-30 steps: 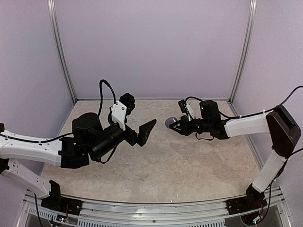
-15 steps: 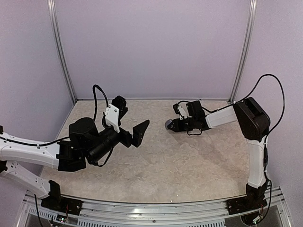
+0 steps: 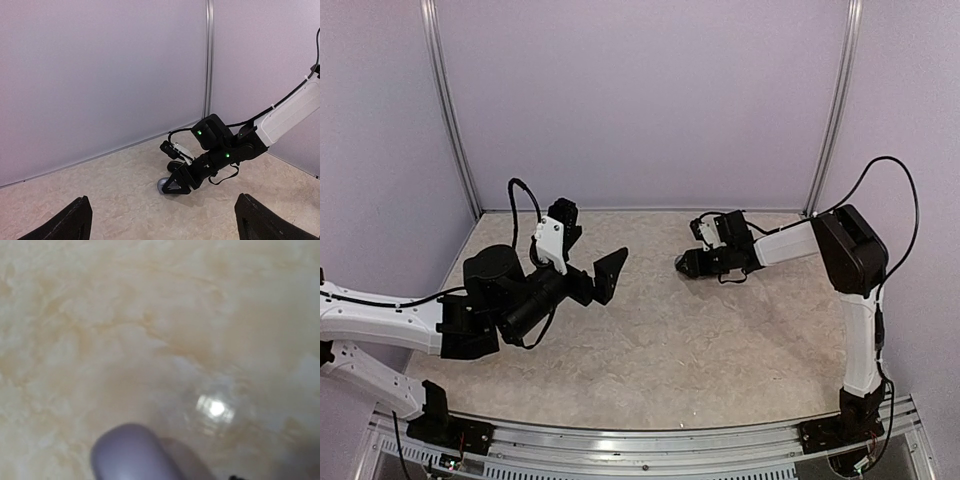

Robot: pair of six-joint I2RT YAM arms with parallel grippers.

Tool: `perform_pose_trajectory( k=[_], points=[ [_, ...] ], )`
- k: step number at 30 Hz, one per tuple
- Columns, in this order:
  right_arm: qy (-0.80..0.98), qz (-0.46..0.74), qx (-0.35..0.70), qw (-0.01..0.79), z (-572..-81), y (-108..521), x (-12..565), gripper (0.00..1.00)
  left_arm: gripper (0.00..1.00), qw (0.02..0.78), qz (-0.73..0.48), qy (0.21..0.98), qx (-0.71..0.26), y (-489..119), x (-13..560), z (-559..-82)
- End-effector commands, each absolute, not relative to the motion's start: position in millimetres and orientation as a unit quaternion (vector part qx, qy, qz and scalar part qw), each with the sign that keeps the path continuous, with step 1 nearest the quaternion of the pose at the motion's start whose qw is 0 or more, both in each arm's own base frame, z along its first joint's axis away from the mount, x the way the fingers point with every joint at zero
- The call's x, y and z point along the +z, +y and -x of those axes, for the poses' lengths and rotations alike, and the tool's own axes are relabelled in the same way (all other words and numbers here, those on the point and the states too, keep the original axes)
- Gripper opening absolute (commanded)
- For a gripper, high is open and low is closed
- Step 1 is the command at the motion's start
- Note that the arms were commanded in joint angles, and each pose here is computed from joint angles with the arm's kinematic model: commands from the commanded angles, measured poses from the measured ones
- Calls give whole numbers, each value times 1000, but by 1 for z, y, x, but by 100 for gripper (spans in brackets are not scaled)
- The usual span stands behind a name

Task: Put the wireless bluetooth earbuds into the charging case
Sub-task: Place the charging case with the earbuds at the center of the board, then reset both arms

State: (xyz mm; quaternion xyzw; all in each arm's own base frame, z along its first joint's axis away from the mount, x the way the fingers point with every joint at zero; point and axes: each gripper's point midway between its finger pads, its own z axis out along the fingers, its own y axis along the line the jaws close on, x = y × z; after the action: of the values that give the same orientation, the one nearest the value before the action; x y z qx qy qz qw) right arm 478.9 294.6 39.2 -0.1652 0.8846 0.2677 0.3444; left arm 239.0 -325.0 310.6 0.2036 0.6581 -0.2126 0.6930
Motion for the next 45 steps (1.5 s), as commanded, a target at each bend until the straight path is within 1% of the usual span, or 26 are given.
perform_pose_trajectory(
  k=[1, 8, 11, 12, 13, 14, 18, 21, 25, 29, 32, 35, 41, 45],
  points=[
    [879, 161, 251, 372, -481, 282, 69, 63, 99, 685, -170, 672, -223, -316, 316, -248],
    [861, 181, 245, 408, -477, 277, 117, 73, 99, 650, -128, 709, -241, -310, 314, -273],
    [849, 192, 247, 425, -472, 277, 141, 82, 99, 631, -112, 730, -240, -306, 309, -287],
    [843, 198, 250, 433, -470, 277, 151, 87, 99, 623, -112, 735, -241, -306, 306, -290],
    [837, 202, 252, 441, -467, 276, 160, 95, 99, 619, -111, 740, -241, -304, 305, -294],
    [831, 208, 252, 450, -464, 275, 171, 99, 99, 614, -109, 744, -238, -304, 302, -297],
    [805, 215, 247, 495, -447, 264, 215, 100, 99, 603, -87, 762, -221, -290, 292, -312],
    [792, 208, 234, 524, -431, 249, 240, 99, 99, 595, -49, 776, -206, -267, 283, -327],
    [786, 191, 231, 541, -405, 231, 250, 100, 99, 568, -10, 791, -225, -239, 260, -342],
    [792, 160, 234, 541, -376, 210, 230, 99, 99, 563, 12, 796, -222, -216, 232, -338],
    [786, 148, 236, 553, -355, 197, 219, 99, 99, 557, 16, 800, -222, -208, 213, -332],
    [785, 146, 238, 554, -338, 189, 200, 100, 99, 535, 15, 815, -219, -206, 185, -325],
    [794, 128, 237, 545, -323, 178, 169, 99, 99, 505, 9, 836, -215, -208, 144, -319],
    [797, 115, 230, 546, -322, 173, 158, 100, 99, 500, 6, 837, -223, -212, 135, -318]
  ],
)
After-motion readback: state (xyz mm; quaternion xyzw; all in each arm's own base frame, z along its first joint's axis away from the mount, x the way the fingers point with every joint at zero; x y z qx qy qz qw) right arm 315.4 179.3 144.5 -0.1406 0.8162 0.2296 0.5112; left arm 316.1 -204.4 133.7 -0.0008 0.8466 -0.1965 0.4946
